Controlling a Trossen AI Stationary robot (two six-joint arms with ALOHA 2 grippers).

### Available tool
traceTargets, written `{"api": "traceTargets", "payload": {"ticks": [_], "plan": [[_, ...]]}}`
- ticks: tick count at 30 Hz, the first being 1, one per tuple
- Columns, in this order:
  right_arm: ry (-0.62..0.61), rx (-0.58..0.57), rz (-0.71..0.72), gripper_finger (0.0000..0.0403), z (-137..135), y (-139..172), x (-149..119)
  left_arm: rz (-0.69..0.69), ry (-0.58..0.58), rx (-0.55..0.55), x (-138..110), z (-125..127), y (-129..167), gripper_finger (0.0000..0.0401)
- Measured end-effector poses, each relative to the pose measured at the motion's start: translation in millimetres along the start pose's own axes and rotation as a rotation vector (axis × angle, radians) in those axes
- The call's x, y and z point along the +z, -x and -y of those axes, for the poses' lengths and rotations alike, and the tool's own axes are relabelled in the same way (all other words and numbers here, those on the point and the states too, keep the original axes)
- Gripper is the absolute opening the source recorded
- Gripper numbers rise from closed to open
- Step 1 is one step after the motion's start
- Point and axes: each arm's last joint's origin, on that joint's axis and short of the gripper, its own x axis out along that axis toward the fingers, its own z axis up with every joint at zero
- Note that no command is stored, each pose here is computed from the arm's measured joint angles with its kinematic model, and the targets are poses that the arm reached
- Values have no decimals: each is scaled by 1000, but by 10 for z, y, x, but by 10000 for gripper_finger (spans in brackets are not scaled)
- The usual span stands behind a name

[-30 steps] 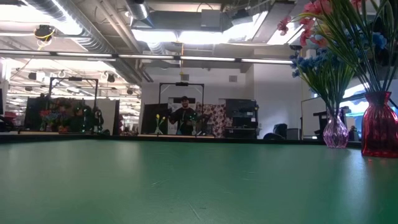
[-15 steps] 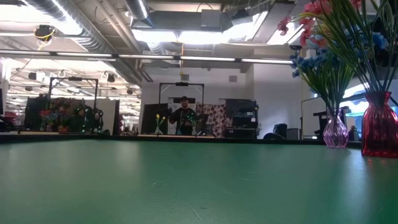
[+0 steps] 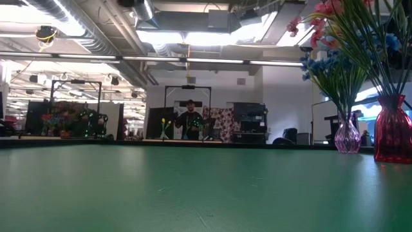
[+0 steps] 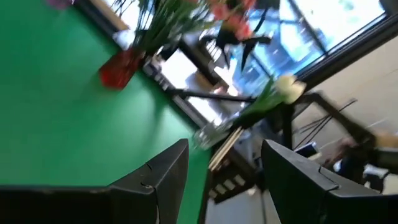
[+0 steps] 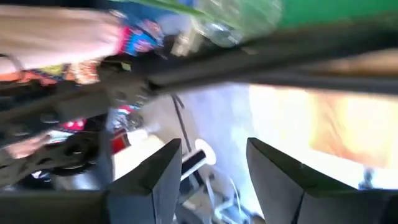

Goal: Sort flowers into vase by color
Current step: Put the white flower into the transparent vase

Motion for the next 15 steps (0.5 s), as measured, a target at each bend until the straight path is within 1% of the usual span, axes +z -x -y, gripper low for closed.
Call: {"api": "traceTargets", "payload": {"ticks": [4, 7, 10, 13, 15], "plan": [[-71, -92, -89, 182, 90, 3, -27, -88, 8, 59, -263, -63, -78, 197], [-111, -151, -135, 182, 151, 14, -44, -151, 35, 104, -438, -94, -74, 197], [-95, -182, -107, 182, 185, 20, -38, -220, 97, 187, -570, -142, -10, 193], [-58, -200, -29, 182, 202, 21, -16, -303, 186, 297, -697, -208, 81, 185], [-48, -219, 18, 182, 220, 25, -3, -356, 257, 376, -750, -202, 151, 179]]}}
